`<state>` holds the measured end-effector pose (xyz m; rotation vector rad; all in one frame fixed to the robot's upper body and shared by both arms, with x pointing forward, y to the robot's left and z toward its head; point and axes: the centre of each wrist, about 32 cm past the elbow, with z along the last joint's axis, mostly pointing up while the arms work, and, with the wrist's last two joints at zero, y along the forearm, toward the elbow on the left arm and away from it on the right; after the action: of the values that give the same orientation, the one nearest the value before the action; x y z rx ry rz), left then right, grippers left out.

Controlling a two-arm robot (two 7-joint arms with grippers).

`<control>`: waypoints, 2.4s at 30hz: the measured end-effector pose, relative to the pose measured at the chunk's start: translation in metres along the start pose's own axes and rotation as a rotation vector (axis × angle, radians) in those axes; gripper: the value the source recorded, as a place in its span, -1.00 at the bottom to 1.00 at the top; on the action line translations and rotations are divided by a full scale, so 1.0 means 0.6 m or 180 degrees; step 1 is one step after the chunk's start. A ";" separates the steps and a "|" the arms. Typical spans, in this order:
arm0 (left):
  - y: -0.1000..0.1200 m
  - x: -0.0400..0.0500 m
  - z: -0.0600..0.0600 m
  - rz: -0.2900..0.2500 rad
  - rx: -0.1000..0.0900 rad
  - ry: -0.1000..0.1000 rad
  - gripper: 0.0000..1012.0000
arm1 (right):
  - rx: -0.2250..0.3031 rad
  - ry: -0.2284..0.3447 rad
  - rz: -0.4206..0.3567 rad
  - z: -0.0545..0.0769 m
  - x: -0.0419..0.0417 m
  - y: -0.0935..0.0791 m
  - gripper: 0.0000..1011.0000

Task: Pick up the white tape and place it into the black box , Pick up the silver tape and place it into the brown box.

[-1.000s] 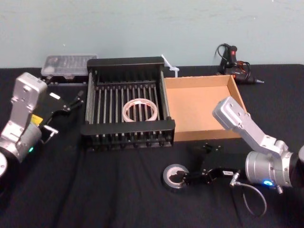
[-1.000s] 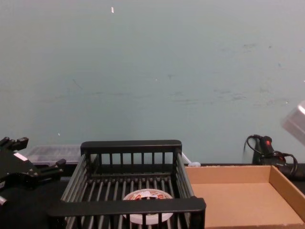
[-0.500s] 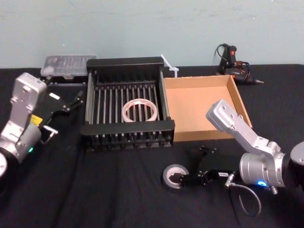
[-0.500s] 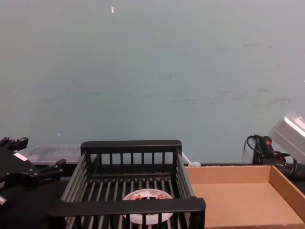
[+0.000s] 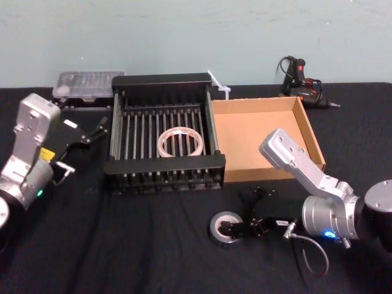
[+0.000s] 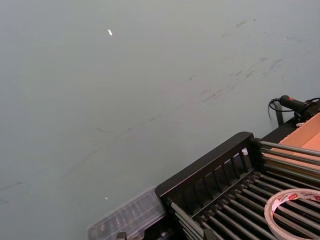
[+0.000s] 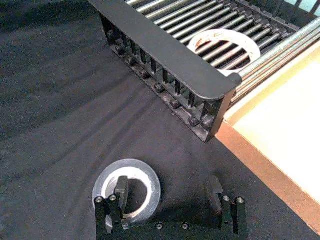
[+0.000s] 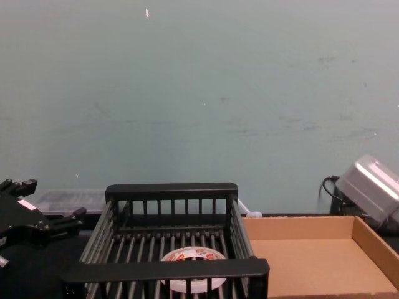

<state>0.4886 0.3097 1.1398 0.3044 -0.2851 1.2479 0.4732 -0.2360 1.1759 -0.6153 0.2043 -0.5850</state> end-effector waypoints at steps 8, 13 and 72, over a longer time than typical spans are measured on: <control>0.000 0.000 0.000 0.0000 0.0000 0.0000 0.98 | -0.0025 -0.0006 -0.0007 -0.003 0.000 0.004 0.98; 0.000 0.000 0.000 0.0000 0.0000 0.0000 0.98 | -0.0025 -0.0007 -0.0007 -0.003 0.000 0.005 0.98; 0.000 0.000 0.000 0.0000 0.0000 0.0000 0.98 | 0.0058 0.0083 -0.0052 0.004 0.010 -0.009 -0.66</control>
<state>0.4886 0.3097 1.1398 0.3045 -0.2850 1.2479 0.4765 -0.2418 1.1811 -0.5922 0.2185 -0.6103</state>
